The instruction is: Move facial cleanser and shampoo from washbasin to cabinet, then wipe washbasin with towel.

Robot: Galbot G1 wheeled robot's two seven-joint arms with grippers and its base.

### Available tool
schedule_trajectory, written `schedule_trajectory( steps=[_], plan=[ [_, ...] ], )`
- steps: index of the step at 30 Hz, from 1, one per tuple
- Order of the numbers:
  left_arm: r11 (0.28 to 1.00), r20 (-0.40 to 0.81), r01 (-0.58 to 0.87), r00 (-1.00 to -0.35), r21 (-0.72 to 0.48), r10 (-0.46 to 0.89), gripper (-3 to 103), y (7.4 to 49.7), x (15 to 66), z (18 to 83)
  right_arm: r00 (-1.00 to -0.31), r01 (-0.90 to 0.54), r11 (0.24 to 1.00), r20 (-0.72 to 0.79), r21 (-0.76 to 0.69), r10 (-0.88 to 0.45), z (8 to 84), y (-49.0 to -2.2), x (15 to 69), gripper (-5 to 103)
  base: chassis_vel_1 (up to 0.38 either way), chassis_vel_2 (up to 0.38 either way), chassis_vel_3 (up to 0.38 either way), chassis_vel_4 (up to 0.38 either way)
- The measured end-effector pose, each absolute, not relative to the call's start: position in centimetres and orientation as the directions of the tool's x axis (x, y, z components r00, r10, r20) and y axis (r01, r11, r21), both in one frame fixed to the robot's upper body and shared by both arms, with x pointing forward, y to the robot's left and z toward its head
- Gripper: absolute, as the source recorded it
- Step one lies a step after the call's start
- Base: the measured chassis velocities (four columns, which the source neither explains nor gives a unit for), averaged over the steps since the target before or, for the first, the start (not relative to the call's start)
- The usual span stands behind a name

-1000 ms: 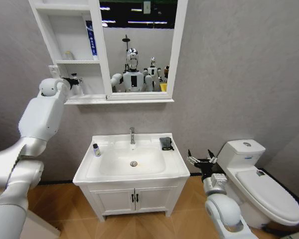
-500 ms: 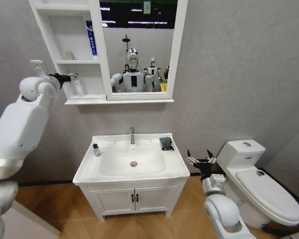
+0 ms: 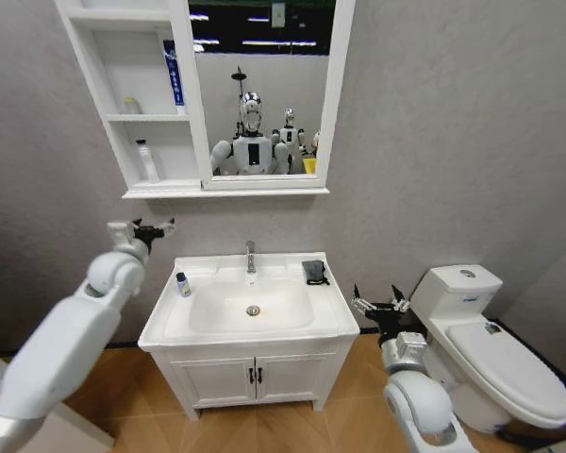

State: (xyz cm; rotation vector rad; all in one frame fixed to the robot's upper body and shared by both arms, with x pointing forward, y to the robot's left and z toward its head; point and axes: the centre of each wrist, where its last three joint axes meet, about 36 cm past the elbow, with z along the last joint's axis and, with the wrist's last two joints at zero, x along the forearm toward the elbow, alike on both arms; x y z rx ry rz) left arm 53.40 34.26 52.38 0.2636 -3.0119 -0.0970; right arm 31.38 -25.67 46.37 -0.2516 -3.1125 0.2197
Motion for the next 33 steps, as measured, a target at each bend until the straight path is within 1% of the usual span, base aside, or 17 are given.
schedule_trajectory(
  steps=[1,2,4,5,8,9,12,21,26,33],
  plan=[
    [0.982,0.122,-0.175,-0.975,0.078,-0.183,100,34.0,53.5,50.8,-0.987,0.161,0.977,0.002,-0.143,0.163,46.3,-25.8,31.2,100,0.000,0.000,0.000,0.000],
    [0.982,0.122,-0.175,-0.975,0.078,-0.183,100,34.0,53.5,50.8,-0.987,0.161,0.977,0.002,-0.143,0.163,46.3,-25.8,31.2,100,0.000,0.000,0.000,0.000],
    [0.980,0.149,-0.179,-0.970,0.089,-0.191,100,33.3,53.6,47.6,-0.986,0.166,0.975,0.001,-0.146,0.168,46.4,-26.0,31.0,100,0.000,0.000,0.000,0.000],
    [0.980,0.149,-0.179,-0.970,0.089,-0.191,100,33.3,53.6,47.6,-0.986,0.166,0.975,0.001,-0.146,0.168,46.4,-26.0,31.0,100,0.000,0.000,0.000,0.000],
    [0.979,0.165,-0.171,-0.968,0.110,-0.188,100,33.0,53.2,44.0,-0.985,0.168,0.975,0.001,-0.147,0.170,46.4,-26.0,30.9,100,0.000,0.000,0.000,0.000],
    [0.979,0.165,-0.171,-0.968,0.110,-0.188,100,33.0,53.2,44.0,-0.985,0.168,0.975,0.001,-0.147,0.170,46.4,-26.0,30.9,100,0.000,0.000,0.000,0.000],
    [0.978,0.198,-0.172,-0.961,0.120,-0.193,100,33.0,52.6,41.1,-0.986,0.166,0.976,0.000,-0.144,0.168,46.4,-25.9,30.9,100,0.000,0.000,0.000,0.000],
    [0.976,0.275,-0.172,-0.940,0.135,-0.204,100,33.1,52.7,37.2,-0.986,0.166,0.975,0.004,-0.145,0.168,46.2,-25.9,30.9,100,0.000,0.000,0.000,0.000],
    [0.976,0.293,-0.178,-0.933,0.123,-0.207,100,32.9,53.4,36.4,-0.985,0.169,0.975,0.007,-0.145,0.172,46.1,-26.0,30.9,100,0.000,0.000,0.000,0.000],
    [0.974,0.311,-0.179,-0.926,0.138,-0.214,100,33.3,54.5,35.6,-0.984,0.172,0.975,0.010,-0.142,0.175,45.8,-26.0,31.0,100,0.000,0.000,0.000,0.000]
  ],
)
